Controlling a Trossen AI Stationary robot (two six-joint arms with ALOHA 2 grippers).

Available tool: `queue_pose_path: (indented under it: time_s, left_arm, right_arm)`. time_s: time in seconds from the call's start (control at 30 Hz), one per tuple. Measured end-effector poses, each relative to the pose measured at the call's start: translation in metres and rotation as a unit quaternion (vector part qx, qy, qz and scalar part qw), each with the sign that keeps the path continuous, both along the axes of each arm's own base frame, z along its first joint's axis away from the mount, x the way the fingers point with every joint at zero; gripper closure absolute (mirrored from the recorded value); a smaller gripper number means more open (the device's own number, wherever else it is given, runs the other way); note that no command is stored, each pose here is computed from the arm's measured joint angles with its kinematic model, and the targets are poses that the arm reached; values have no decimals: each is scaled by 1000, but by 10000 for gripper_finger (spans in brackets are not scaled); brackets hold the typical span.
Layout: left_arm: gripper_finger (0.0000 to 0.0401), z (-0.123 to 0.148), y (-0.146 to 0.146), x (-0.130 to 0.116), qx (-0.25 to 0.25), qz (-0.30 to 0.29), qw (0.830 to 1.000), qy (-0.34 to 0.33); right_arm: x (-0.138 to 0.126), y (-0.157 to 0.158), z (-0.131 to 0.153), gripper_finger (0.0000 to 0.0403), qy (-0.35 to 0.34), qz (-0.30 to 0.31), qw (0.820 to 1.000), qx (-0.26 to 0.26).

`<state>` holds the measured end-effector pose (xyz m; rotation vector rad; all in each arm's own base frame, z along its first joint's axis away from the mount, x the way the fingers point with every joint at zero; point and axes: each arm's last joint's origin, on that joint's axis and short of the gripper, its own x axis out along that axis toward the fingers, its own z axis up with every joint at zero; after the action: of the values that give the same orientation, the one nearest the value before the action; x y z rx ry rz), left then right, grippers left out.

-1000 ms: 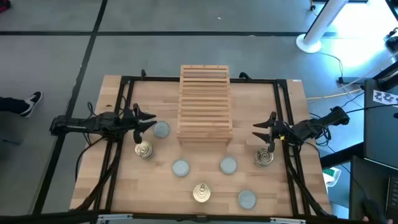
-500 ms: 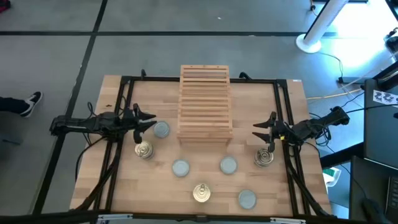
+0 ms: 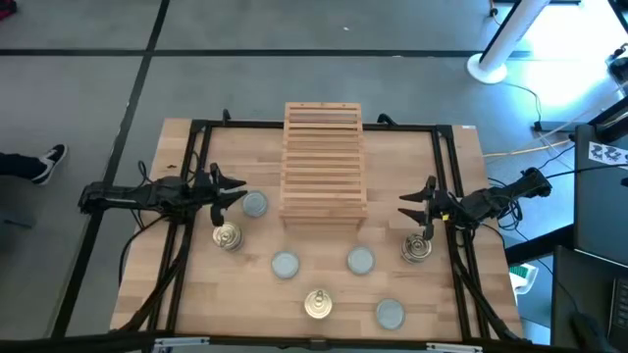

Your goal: Stack canned seafood by type on shelf

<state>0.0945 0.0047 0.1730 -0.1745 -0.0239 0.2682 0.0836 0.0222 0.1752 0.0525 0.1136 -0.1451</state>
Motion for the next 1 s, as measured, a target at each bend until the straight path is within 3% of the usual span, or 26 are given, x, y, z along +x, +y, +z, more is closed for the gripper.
queue_pose_path:
  time_s: [0.83, 1.0]
  left_arm:
    - [262, 0, 0, 0, 2, 0, 1000, 0]
    - [262, 13, 0, -1, 11, 1, 998, -64]
  right_arm:
    - [0, 0, 0, 226, -1, 0, 1000, 1]
    - [0, 0, 1, 226, -3, 0, 1000, 3]
